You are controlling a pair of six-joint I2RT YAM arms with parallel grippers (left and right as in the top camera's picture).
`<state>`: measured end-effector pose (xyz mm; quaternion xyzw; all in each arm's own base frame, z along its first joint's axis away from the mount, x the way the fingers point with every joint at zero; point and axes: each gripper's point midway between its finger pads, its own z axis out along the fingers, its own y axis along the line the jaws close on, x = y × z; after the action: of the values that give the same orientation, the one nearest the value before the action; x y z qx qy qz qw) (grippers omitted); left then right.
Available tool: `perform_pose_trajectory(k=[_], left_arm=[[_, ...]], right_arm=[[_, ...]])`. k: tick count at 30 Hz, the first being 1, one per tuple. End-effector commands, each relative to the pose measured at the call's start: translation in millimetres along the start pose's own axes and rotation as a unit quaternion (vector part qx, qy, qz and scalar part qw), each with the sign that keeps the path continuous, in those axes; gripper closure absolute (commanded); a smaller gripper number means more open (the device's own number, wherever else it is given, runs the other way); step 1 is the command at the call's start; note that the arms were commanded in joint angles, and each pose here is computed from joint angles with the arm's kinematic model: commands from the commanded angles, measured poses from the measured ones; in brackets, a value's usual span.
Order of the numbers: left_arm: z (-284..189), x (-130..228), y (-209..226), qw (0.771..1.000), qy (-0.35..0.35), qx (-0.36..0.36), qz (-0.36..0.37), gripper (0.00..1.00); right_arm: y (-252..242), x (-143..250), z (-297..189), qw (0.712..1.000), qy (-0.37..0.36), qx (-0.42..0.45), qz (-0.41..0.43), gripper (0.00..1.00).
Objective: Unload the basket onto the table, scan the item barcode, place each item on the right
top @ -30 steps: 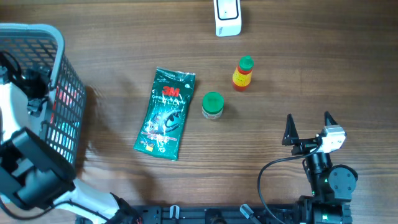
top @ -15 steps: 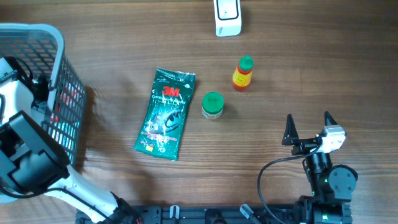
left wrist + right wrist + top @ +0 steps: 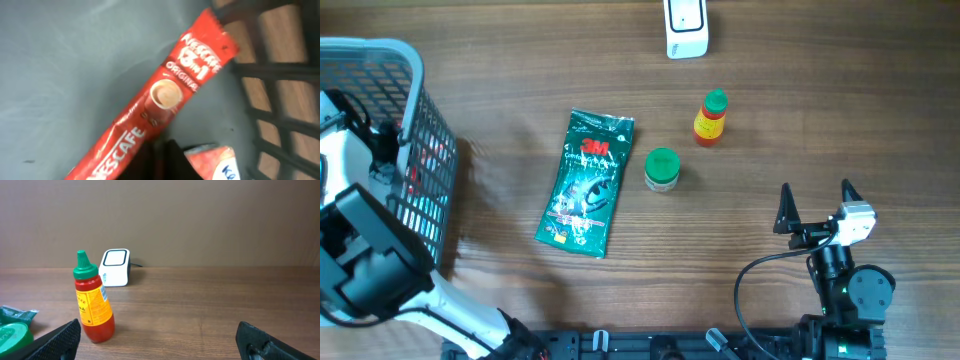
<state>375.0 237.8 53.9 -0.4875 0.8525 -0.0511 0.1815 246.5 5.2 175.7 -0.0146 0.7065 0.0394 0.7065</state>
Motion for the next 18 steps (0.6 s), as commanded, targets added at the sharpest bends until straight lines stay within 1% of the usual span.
perform_pose_trajectory(k=[1, 6, 13, 16, 18], left_arm=[[-42, -14, -12, 0.999, -0.049, 0.017, 0.010, 0.96], [-69, -16, -17, 0.997, -0.069, 0.026, 0.013, 0.96], [-86, -13, -18, 0.997, -0.074, 0.030, 0.002, 0.96], [-110, -19, -21, 0.994, -0.104, 0.036, 0.004, 0.96], [-143, -26, -22, 0.988, -0.150, 0.035, 0.006, 0.96]], right_arm=[[-1, -2, 0, 1.000, -0.004, 0.003, -0.005, 0.00], [-1, -2, 0, 1.000, -0.004, 0.003, -0.005, 0.00], [-1, -2, 0, 1.000, -0.004, 0.003, -0.005, 0.00], [0, -1, 0, 1.000, -0.004, 0.003, -0.005, 0.00], [-1, -1, 0, 1.000, -0.004, 0.003, -0.005, 0.00]])
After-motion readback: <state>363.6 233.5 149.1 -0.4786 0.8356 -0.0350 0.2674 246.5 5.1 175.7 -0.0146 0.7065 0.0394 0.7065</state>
